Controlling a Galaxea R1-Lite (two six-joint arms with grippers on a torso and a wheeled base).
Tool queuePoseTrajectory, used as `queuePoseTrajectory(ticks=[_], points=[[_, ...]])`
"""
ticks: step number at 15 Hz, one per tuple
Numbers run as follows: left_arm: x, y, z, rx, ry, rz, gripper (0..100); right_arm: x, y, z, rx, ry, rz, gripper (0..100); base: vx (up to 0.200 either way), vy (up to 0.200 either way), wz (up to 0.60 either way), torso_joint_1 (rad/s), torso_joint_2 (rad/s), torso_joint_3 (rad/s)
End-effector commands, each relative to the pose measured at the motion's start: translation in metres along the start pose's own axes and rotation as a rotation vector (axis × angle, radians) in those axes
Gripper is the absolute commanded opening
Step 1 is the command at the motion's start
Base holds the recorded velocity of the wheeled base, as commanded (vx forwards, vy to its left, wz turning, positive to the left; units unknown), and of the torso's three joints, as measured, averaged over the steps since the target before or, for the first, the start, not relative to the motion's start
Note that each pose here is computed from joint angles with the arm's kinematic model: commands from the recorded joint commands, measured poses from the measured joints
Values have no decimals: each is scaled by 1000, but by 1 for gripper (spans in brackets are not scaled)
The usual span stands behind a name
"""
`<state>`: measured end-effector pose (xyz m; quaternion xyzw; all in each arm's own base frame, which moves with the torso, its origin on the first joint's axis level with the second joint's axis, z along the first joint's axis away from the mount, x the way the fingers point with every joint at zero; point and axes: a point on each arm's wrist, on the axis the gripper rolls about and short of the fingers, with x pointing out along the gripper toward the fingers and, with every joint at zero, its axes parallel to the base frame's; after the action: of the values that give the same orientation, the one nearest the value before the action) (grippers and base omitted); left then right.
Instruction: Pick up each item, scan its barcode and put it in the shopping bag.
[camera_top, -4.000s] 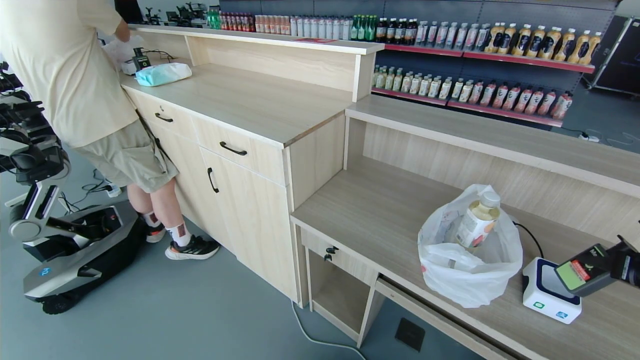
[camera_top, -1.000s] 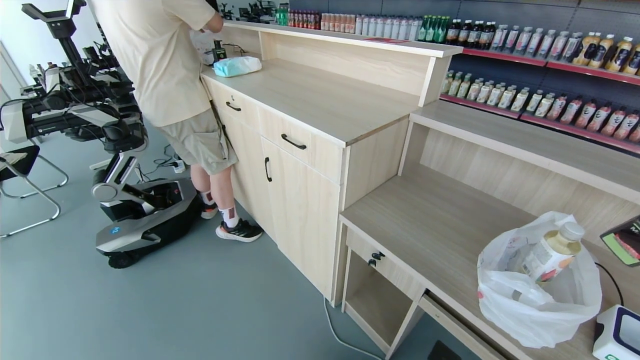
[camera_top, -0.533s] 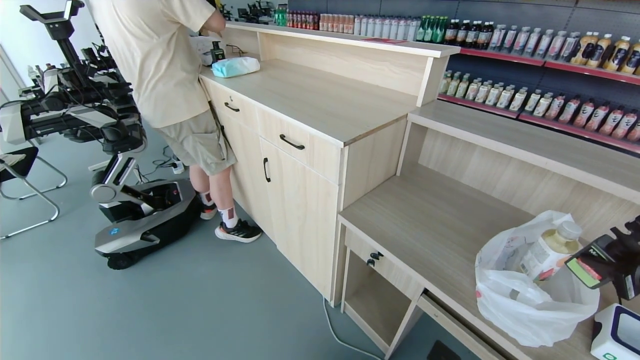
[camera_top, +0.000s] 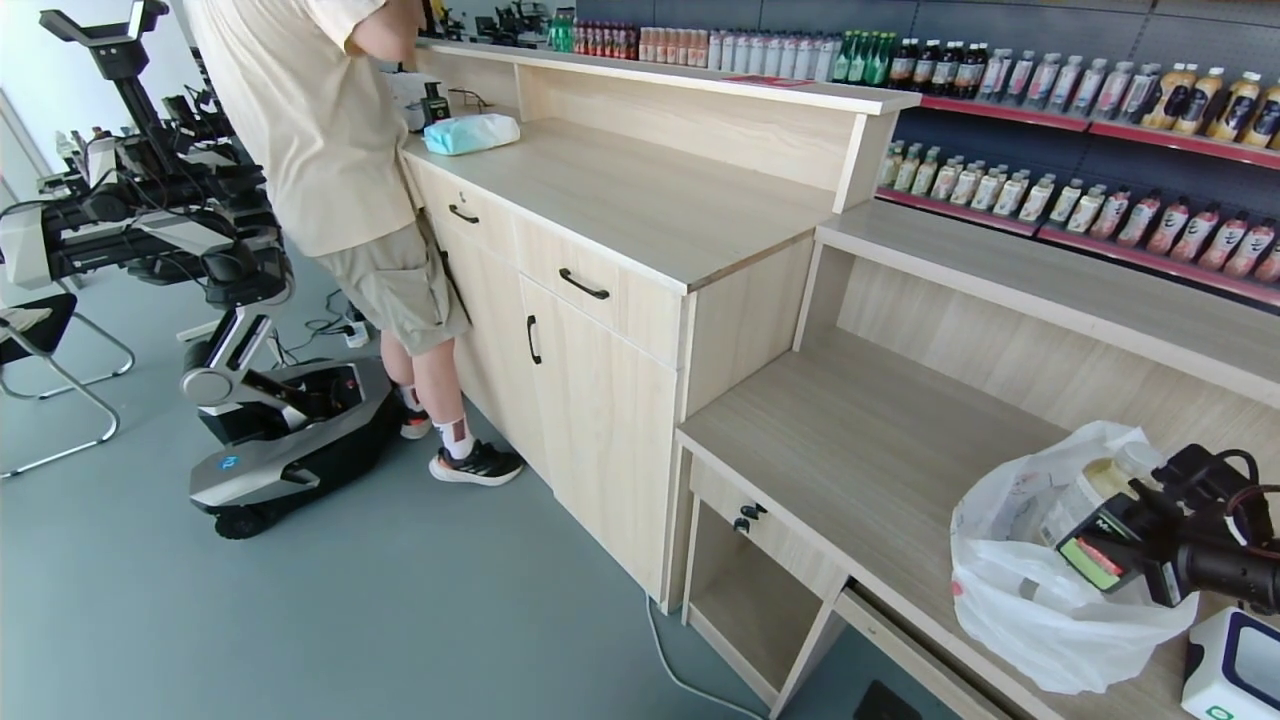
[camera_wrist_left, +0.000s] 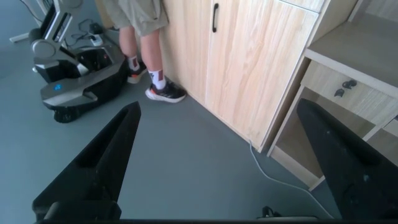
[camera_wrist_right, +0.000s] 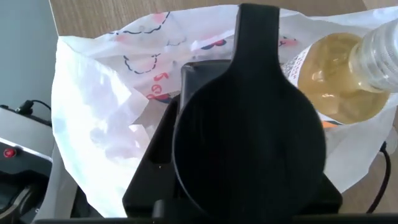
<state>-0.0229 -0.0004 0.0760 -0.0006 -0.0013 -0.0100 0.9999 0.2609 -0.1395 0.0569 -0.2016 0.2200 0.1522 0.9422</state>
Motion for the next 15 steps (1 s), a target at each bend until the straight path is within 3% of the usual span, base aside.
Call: queuePoseTrajectory(ticks=[1,9,15], points=[[0,0,0,0,1,0,100,21,4,-12,22,24,56,0,0,0,0,0,0,0],[0,0,0,0,1,0,100,57,1,-21,20,26,108,0,0,0,0,0,0,0],[0,0,0,1,-1,0,100,76,7,-45,31,38,127,0,0,0,0,0,0,0]])
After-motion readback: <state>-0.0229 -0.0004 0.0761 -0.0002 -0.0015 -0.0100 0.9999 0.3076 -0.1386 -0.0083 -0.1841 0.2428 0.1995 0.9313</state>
